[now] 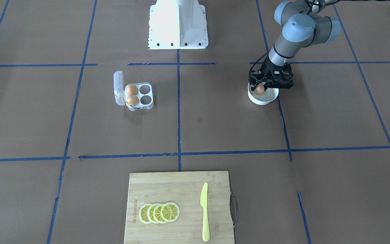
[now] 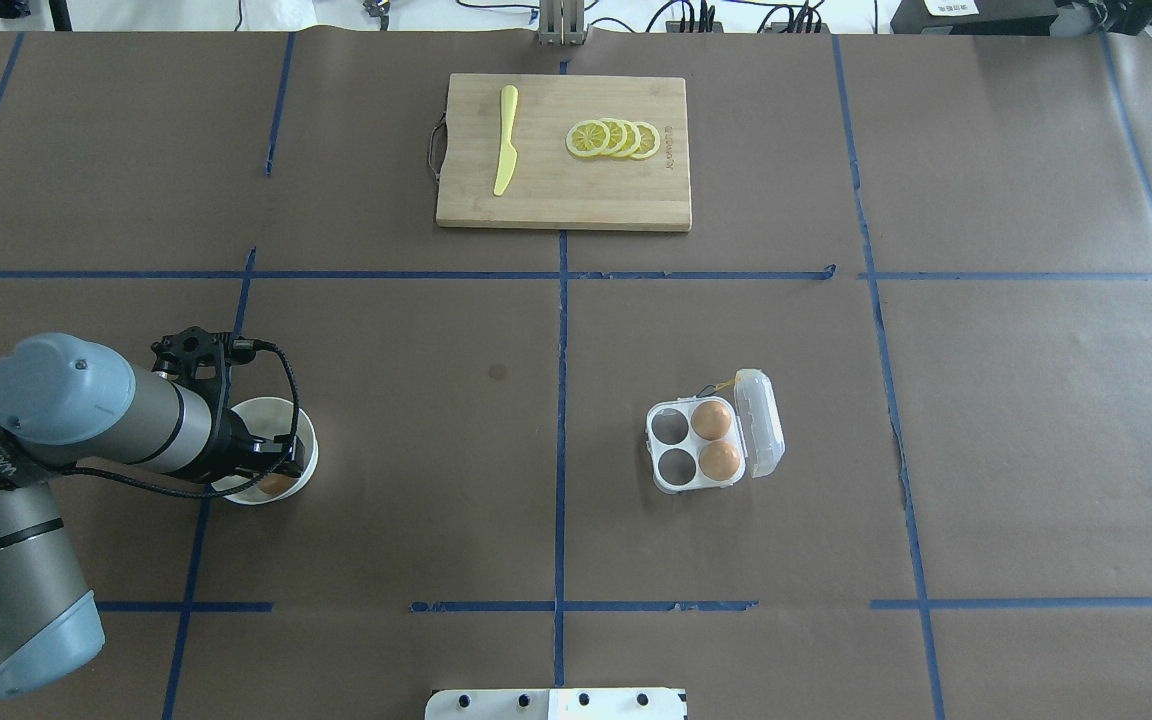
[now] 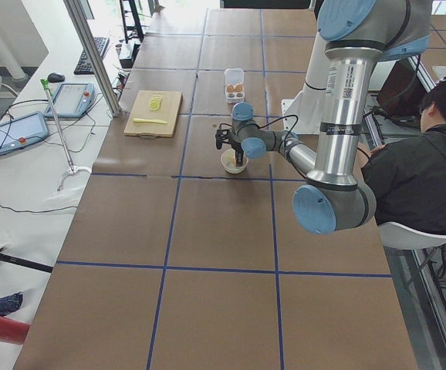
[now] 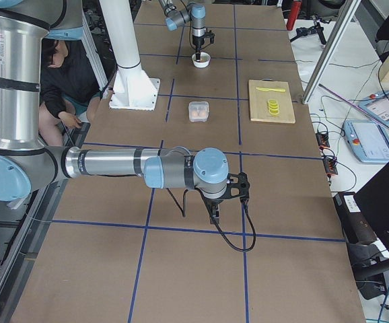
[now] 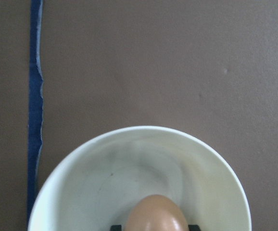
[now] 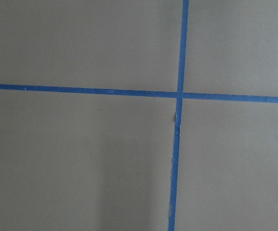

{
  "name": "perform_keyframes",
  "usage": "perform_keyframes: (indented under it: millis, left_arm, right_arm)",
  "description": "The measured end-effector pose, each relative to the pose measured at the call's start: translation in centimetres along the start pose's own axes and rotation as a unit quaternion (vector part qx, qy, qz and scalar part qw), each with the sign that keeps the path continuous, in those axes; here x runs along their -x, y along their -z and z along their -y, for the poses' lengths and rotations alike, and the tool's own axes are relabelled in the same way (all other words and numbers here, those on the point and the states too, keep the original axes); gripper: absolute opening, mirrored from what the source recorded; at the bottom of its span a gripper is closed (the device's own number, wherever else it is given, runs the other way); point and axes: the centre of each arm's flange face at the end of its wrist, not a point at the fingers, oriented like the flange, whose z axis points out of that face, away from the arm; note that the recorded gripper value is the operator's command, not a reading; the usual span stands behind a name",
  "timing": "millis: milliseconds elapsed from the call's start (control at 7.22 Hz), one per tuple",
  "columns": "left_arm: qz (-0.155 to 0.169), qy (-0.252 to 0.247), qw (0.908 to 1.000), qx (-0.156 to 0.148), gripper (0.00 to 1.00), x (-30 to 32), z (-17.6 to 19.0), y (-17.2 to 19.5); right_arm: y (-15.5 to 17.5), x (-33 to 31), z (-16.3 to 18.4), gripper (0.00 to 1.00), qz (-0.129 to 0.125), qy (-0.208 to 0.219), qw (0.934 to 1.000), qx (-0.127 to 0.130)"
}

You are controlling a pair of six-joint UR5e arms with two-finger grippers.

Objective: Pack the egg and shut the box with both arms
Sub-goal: 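Close the left gripper on the brown egg inside the bowl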

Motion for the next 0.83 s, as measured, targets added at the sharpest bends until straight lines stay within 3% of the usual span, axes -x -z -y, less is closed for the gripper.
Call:
perform_keyframes:
  millis: [415,831]
  left_arm:
    - [0.001,0.000,1.0000,0.000,0.53,0.08,0.06,-0.09]
    - [0.000,0.000,1.0000,-0.001,0.35,0.06,0.06,0.10]
  right_arm:
    - [0.02,0.02,0.05,1.00,0.000,0.000,1.0000,0.000]
    - [-0.04,-0.06,0.01,1.00,0.000,-0.001,1.0000,0.000]
